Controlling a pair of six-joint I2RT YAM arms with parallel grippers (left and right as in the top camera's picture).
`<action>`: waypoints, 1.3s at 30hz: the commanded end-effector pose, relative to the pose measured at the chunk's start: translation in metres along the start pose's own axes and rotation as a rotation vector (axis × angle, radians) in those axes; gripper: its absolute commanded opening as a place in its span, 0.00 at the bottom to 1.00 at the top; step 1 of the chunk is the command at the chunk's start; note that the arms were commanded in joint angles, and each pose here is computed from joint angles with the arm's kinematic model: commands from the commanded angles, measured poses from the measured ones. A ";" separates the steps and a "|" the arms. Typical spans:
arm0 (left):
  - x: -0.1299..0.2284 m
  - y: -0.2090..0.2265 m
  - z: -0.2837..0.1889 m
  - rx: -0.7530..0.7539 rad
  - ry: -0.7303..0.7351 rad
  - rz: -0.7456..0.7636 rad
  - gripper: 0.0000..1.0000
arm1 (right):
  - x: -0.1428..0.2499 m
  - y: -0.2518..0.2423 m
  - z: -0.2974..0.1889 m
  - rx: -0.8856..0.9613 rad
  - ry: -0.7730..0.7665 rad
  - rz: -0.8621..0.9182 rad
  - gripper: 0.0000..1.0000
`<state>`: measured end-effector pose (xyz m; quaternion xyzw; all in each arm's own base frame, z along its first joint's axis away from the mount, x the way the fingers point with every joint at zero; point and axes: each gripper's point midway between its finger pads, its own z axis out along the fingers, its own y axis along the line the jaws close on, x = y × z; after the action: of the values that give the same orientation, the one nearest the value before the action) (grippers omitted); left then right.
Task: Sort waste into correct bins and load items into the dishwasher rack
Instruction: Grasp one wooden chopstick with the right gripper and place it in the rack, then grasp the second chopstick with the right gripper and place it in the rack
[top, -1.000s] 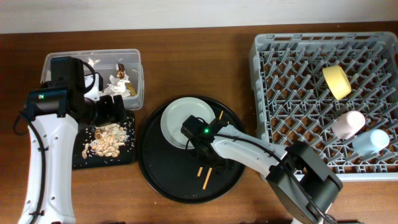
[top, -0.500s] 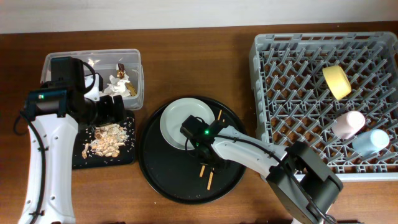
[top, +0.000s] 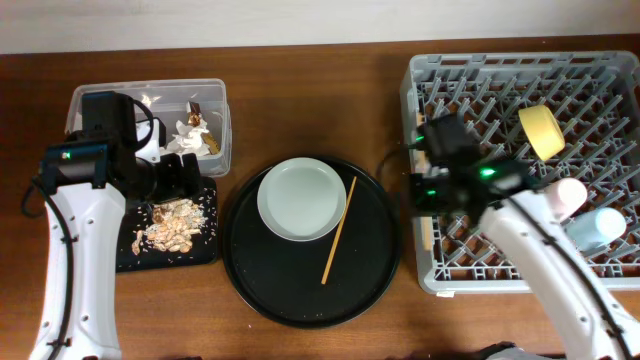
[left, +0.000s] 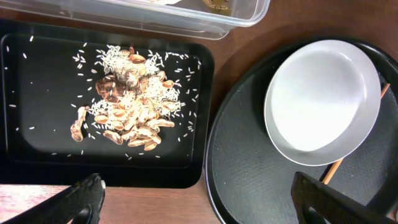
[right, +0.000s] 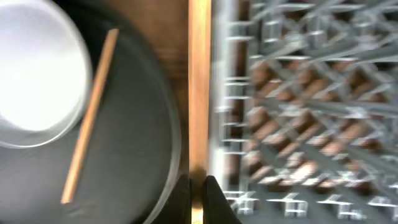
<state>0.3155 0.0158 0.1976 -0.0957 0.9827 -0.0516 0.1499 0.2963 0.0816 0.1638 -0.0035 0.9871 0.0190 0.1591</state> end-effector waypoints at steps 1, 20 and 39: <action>-0.002 -0.002 -0.005 0.011 -0.017 -0.010 0.95 | -0.002 -0.032 0.008 0.038 0.043 -0.062 0.04; -0.002 -0.002 -0.005 0.011 -0.017 -0.010 0.95 | -0.021 0.042 -0.010 -0.217 0.022 -0.027 0.47; -0.002 -0.002 -0.005 0.011 -0.017 -0.010 0.95 | 0.089 0.141 0.149 0.096 0.309 0.071 0.44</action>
<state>0.3155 0.0158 0.1976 -0.0957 0.9827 -0.0516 0.1499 0.2602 0.2372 0.0094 0.0094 0.9999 0.0015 0.0049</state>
